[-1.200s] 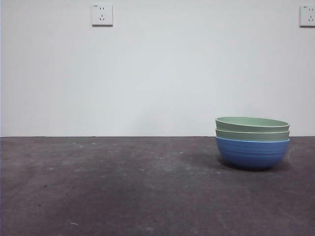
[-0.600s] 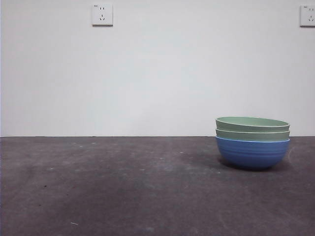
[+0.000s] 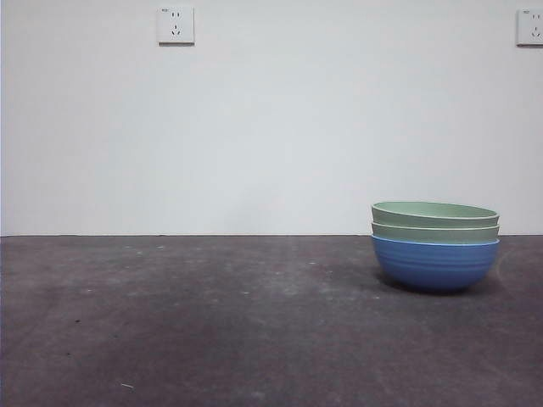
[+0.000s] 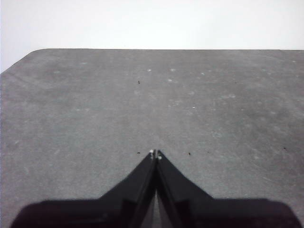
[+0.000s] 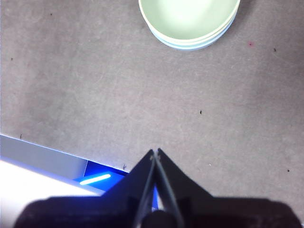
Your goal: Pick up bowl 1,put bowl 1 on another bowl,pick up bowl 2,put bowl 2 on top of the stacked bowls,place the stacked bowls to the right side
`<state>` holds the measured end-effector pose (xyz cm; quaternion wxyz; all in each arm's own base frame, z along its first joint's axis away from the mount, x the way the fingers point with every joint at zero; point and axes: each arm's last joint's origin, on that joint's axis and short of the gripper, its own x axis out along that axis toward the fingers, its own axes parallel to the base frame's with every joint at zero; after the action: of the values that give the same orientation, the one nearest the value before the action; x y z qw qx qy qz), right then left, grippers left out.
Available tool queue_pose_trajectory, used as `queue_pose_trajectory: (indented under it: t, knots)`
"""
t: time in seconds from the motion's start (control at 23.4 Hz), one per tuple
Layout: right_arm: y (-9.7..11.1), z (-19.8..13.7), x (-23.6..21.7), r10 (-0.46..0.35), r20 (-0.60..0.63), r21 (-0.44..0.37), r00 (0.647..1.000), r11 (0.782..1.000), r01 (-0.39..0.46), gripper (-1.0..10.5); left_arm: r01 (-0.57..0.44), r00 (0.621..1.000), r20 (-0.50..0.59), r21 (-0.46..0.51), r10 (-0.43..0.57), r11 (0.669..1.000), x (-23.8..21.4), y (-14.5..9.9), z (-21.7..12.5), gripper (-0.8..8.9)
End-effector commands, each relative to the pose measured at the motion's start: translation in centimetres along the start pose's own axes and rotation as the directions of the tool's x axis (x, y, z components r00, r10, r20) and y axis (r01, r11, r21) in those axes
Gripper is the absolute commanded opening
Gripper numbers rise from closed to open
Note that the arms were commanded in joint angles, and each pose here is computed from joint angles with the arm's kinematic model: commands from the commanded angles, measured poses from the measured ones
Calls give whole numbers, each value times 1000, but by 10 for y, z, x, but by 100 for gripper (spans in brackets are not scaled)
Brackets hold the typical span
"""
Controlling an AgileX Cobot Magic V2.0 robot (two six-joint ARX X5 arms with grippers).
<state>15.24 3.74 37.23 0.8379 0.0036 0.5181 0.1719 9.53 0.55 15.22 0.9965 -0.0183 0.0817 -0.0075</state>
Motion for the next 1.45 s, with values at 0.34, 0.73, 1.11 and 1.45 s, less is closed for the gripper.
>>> queue_pose_trajectory:
  t: [0.34, 0.73, 1.11, 1.45]
  knots:
    - [-7, 7, -23, -27, 349, -34, 937, 999, 42, 3, -6, 1000, -10, -12, 6, 1000, 1, 1, -5, -4]
    - [-22, -68, 41, 31, 760, -111, 650, 990, 82, 3, -6, 1000, -10, -12, 5, 1000, 1, 1, -4, -4]
    - [-39, -126, 116, -64, 809, -27, 584, 989, 146, 3, -6, 1000, -10, -12, 6, 1000, 1, 1, -4, -4]
    - [-47, -149, 149, -117, 805, 44, 581, 989, 139, 3, -6, 1000, -10, -11, 6, 1000, 1, 1, -4, -4]
